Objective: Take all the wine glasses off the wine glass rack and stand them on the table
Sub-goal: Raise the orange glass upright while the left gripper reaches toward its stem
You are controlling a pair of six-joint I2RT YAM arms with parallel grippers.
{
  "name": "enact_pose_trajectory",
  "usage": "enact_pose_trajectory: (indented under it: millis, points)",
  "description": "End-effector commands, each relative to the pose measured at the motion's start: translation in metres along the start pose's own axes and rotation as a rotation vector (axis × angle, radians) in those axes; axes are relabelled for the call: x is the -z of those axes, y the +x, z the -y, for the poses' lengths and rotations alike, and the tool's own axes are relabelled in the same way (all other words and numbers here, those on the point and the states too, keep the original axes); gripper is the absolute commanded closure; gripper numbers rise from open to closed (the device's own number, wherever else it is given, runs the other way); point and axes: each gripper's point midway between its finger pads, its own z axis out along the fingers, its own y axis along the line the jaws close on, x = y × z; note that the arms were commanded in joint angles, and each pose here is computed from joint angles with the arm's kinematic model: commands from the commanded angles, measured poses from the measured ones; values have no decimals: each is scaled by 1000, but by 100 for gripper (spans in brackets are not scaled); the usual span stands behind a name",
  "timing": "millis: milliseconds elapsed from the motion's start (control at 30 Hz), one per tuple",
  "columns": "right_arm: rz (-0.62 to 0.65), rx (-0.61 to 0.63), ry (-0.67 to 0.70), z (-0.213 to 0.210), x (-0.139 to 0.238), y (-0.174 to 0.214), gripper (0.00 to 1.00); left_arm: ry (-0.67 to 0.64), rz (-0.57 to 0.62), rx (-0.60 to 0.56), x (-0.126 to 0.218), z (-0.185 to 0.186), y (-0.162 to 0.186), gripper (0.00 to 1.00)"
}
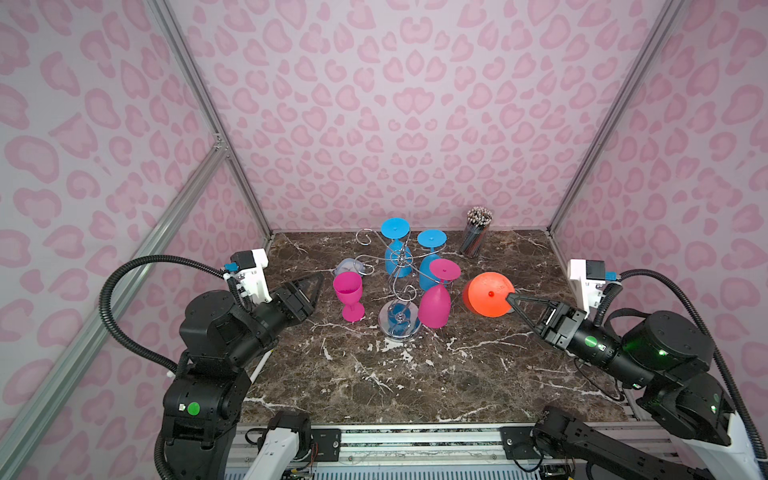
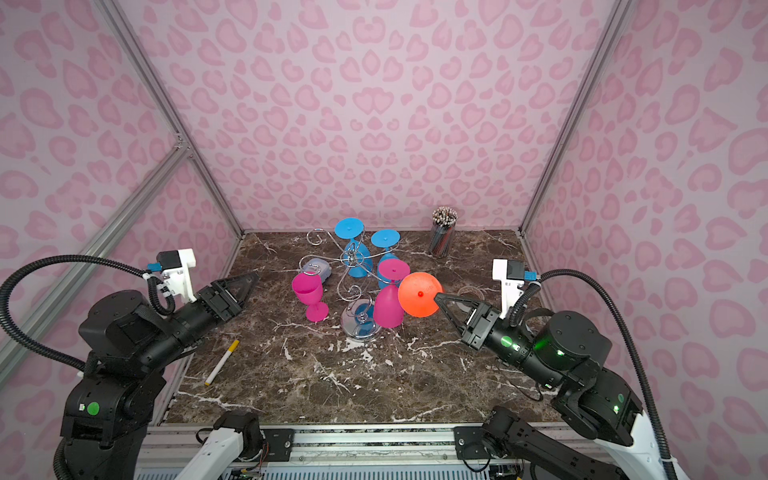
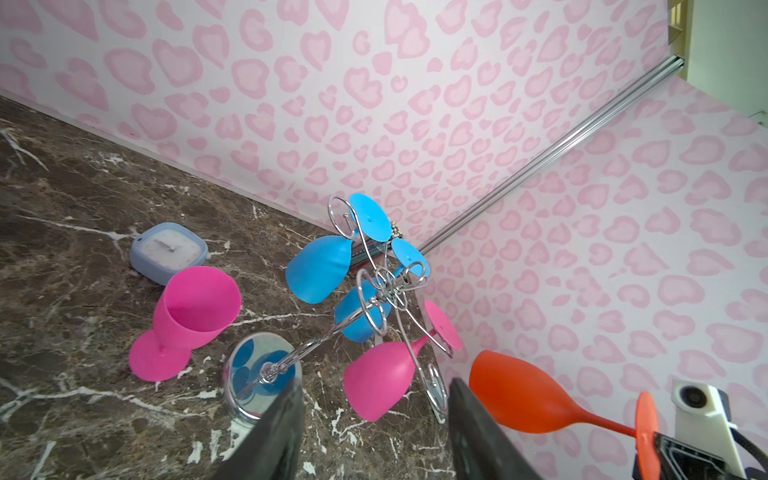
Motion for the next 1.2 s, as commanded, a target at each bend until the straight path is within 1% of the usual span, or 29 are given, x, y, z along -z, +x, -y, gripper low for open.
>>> enact_pose_trajectory:
  millis: [0,67,200,333,433,567,633,733,833,1000,1167]
  points:
    - [56,143,90,12,7,-12,100,104,-4,7,-1,23,-7,43]
    - [85,233,93,7,9,-21,100,139,-17,10,-3,31,-9,43]
    - [116,465,86,-8,1,-35,100,245,-37,26,-9,52,-16,43]
    - [148,716,1,-28,-17,-38,100,325,-54,34,-17,67,-21,43]
    - [111,899,-69,-38,-35,-28,100,356,-86,24,-25,72,-18,42]
    - [84,1065,-155,-49,-54,-17,100,424,-132,28,-38,84,-13,42]
    - [79,1148,-195,-54,-63,-12,100,453,-168,12,-46,91,-6,42]
    - [45,1238,-255,-57,-73,-1,100,527,-203,-36,-47,115,-3,42]
    - [21,1296,-326,-60,-81,11,100,601,-247,-78,-52,134,7,41]
    - [20,1372,-396,-63,-86,22,100,686,-343,-94,-67,151,32,41]
    - [8,1429,-453,-64,-85,33,100,744,-407,-132,-76,163,53,41]
